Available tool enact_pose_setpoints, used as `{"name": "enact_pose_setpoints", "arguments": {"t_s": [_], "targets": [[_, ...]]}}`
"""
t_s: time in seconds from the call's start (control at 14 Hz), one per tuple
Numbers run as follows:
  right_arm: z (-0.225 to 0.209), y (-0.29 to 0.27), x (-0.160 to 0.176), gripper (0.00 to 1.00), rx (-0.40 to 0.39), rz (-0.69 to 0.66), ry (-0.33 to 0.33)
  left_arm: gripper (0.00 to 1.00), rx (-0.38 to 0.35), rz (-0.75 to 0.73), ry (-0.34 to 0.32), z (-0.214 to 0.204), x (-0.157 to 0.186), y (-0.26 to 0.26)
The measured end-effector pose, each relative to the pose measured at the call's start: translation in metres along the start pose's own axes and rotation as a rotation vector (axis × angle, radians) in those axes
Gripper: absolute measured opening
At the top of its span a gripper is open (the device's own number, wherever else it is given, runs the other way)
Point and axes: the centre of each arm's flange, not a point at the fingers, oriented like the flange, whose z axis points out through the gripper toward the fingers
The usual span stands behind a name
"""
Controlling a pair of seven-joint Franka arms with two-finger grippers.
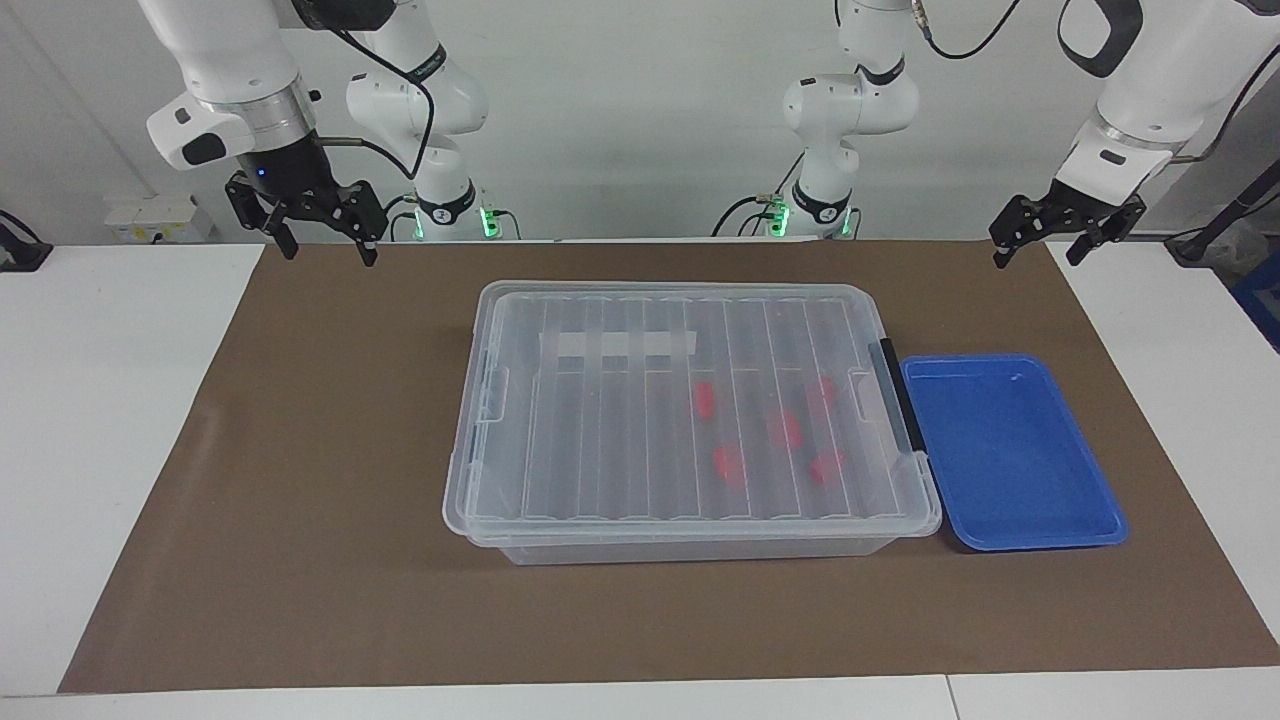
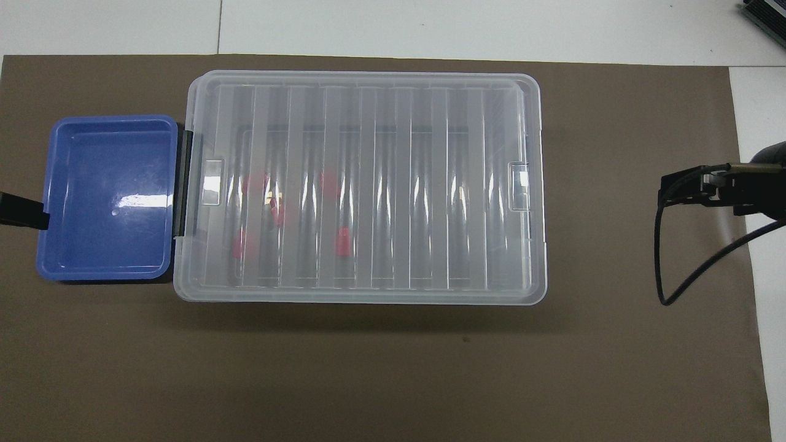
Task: Place red block in blue tray from box
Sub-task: 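Move the right gripper toward the clear box lid edge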
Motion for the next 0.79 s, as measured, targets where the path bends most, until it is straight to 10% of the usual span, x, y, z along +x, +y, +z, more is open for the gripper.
{"name": "enact_pose_setpoints", "arguments": {"t_s": [0.79], "targets": [[0.048, -0.042, 0.011, 0.99, 0.020, -0.020, 0.055, 1.00, 0.000, 0.000, 0.000, 0.000, 0.000, 0.000]]}}
